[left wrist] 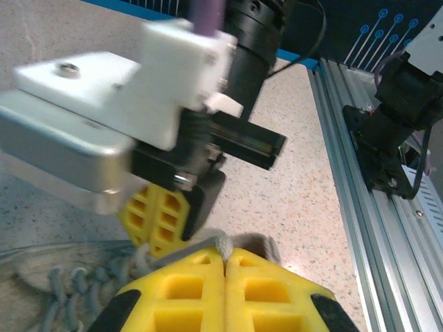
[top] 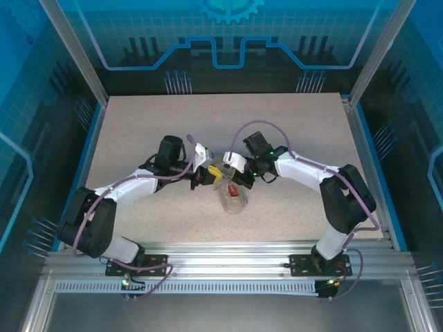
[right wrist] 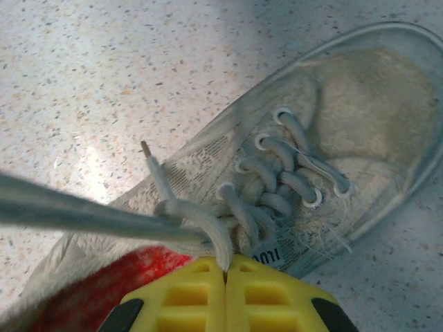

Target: Tie the shoes

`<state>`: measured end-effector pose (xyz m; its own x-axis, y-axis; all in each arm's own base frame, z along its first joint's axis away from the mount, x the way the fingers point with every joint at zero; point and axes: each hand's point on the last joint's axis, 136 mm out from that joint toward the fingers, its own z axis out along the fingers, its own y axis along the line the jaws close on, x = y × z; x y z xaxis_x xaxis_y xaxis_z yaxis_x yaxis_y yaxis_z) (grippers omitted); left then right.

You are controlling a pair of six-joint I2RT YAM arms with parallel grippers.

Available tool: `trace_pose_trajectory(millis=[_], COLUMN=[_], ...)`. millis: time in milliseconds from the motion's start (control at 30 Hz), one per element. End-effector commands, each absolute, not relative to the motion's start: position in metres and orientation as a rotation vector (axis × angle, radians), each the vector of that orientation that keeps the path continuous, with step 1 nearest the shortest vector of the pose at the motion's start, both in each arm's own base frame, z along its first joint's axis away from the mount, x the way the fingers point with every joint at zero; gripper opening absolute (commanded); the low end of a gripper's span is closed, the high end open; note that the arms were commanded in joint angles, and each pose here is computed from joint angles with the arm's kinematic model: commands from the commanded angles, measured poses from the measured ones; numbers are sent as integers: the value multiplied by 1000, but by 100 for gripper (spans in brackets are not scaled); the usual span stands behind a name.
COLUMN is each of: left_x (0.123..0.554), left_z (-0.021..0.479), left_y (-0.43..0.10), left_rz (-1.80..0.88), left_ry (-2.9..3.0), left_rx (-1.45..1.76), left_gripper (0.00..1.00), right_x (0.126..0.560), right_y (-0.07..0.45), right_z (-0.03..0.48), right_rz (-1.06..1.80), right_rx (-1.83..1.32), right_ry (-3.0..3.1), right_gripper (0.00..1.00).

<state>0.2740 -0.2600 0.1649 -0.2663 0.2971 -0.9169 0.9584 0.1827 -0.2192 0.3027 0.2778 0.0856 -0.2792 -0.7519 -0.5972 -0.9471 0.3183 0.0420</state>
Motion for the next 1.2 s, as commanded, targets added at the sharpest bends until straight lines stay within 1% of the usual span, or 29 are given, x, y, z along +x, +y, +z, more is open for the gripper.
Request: trace_pose_trajectory(millis=[0,167,400,533,600,633,667,700,767,833,900,967,1033,1100,1167], left_x=[259,254,229,224,227,229,231,232,234,237,241,248,260,276,296], left_z=[160,158,140,133,132,133,134,136,144,156,167,175,179,180,174], left_y=[-258,-255,-266,-269,-269,-268,-267,-266,-263,-257,-249,-243,-243,-250,-257], left_rz=[-1069,-1033,-975,-934,-907,-891,-878,-862,-839,-825,-812,-799,-806,-870,-903], left_ry=[1703,1720,1770,1781,1790,1795,1795,1791,1762,1738,1722,1727,1762,1835,1928], left_rx=[1236,1246,1408,1433,1414,1399,1388,1372,1337,1276,1215,1141,1057,949,826], left_gripper=[0,0,0,0,22,30,36,45,57,63,64,64,58,51,49], right_x=[309,312,327,325,319,317,315,313,312,313,313,312,312,311,312], right_y=[274,272,270,274,279,279,280,280,279,276,274,274,274,274,274], right_z=[90,92,99,103,103,102,102,100,98,97,97,98,100,102,104], right_rz=[499,480,408,426,445,447,451,452,447,430,423,422,423,426,434], right_rx=[-1438,-1407,-1276,-1265,-1293,-1303,-1311,-1315,-1313,-1308,-1305,-1305,-1305,-1300,-1286], right_ry=[2126,2132,2170,2169,2157,2155,2150,2151,2158,2168,2171,2167,2159,2155,2156], right_gripper=[0,0,0,0,0,0,0,0,0,0,0,0,0,0,0])
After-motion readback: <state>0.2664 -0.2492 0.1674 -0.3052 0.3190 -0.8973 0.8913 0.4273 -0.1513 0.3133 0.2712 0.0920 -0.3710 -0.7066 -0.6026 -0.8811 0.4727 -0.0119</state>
